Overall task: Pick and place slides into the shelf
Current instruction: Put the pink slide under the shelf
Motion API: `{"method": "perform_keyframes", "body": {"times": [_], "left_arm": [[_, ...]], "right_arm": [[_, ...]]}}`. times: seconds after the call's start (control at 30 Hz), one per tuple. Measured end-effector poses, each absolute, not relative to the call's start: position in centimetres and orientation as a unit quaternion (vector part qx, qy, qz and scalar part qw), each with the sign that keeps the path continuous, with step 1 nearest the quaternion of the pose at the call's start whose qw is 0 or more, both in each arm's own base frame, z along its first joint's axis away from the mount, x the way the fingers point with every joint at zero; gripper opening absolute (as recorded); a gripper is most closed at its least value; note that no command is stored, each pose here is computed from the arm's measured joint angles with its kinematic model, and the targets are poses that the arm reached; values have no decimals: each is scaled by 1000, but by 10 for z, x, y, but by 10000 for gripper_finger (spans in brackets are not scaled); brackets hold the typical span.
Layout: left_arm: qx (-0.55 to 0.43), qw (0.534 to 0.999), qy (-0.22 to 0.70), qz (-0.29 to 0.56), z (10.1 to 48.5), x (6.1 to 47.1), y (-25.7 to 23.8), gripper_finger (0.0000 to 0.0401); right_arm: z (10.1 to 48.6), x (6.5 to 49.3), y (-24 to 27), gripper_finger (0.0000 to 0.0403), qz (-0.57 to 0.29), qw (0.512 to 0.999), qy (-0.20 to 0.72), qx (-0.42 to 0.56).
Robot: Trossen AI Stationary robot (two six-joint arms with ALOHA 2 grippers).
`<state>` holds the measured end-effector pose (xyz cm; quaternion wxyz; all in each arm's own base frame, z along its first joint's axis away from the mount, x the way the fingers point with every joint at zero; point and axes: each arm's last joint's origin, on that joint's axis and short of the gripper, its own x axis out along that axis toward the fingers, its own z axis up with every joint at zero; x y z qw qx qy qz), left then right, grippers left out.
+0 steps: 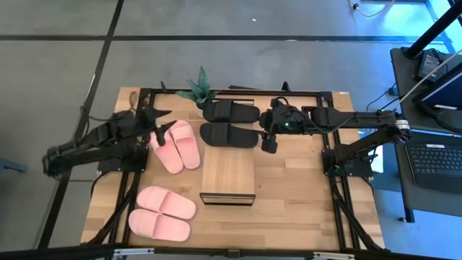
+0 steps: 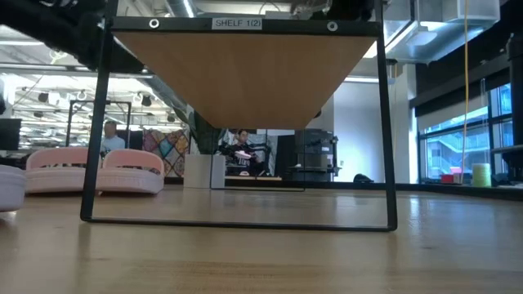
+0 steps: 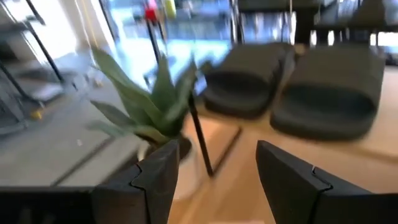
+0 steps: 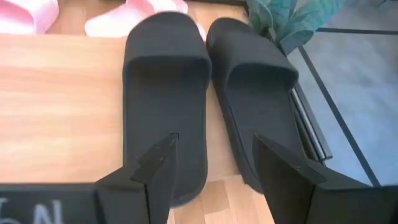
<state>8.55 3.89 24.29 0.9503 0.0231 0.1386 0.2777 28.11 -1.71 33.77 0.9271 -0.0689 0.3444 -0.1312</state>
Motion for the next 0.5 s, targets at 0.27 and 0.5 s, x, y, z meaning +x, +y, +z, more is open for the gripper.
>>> {"method": "perform_keyframes", "body": {"times": [0.27,0.5], "left_arm": [[35,921,302,242,240,129,32,205],[52,881,411,227,220,158,21,205]], "right_arm": [[344,266,-16,204,-131,923,354,-67],[354,252,-16,204,-130,927,345,-70]]}}
